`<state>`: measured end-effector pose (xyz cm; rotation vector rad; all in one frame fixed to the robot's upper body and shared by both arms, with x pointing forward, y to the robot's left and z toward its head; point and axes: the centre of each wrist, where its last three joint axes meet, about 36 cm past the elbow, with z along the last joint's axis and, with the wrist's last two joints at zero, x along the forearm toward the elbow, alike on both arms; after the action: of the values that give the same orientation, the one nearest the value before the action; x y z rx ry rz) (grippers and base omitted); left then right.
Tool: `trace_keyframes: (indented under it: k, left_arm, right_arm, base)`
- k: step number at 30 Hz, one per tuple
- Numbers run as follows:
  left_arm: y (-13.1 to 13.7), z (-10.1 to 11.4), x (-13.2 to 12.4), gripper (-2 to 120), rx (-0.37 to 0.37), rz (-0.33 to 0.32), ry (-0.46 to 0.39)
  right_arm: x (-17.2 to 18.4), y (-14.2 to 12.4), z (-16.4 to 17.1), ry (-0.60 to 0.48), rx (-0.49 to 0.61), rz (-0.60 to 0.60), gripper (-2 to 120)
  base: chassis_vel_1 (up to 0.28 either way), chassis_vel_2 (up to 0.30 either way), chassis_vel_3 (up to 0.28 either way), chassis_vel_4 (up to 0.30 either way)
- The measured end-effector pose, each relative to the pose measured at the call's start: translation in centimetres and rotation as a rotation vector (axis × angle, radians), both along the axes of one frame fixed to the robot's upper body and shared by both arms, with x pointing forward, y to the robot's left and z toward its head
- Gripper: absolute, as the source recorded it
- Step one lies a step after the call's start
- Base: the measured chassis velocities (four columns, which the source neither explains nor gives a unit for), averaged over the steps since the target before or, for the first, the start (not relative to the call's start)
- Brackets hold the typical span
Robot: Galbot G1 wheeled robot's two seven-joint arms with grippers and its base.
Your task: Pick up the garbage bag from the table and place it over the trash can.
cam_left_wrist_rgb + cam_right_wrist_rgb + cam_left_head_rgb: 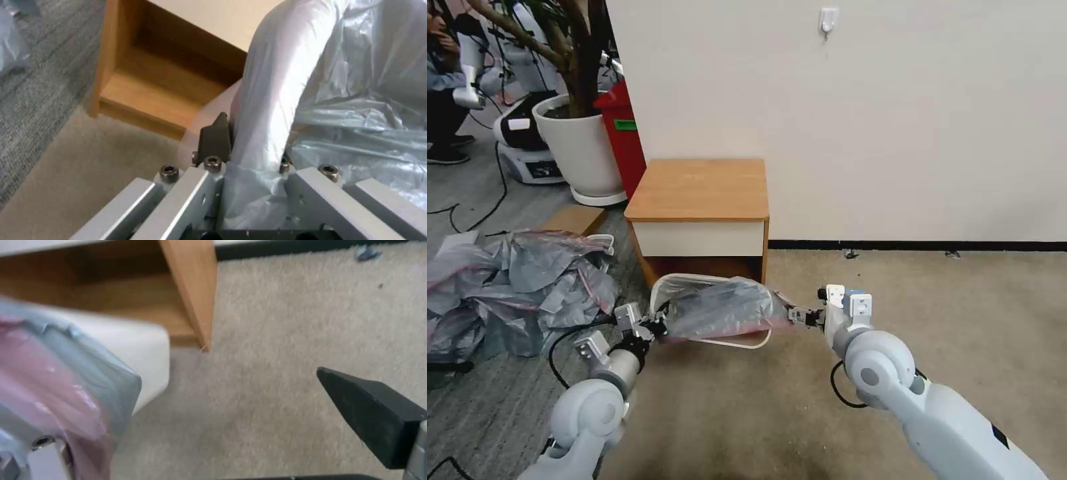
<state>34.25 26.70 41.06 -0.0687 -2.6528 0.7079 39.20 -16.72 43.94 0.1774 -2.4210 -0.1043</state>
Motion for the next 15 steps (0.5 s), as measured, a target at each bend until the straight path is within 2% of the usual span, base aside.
trace_keyframes:
  k: [6, 9, 13, 15]
  left_arm:
    - [-0.4, 0.3, 0.0, 4, -0.052, -0.002, 0.029]
    - [-0.3, 0.0, 0.0, 4, -0.029, 0.002, 0.037]
    - [0.2, -0.8, 0.5, 4, 0.035, 0.007, 0.042]
    - [0.3, -0.8, 0.6, 4, 0.042, 0.008, 0.041]
  right_arm:
    - [0.0, 0.3, -0.2, 0.020, 0.018, 0.009, 100]
    - [0.1, 0.2, 0.2, 0.024, 0.041, 0.008, 100]
    - [-0.1, 0.0, 2.5, -0.050, 0.043, 0.019, 100]
    - [-0.1, 0.0, 2.8, -0.061, 0.039, 0.022, 100]
  base:
    - [0.000, 0.000, 0.000, 0.000]
    - [0.000, 0.000, 0.000, 0.000]
    - [0.000, 0.000, 0.000, 0.000]
    - [0.000, 0.000, 0.000, 0.000]
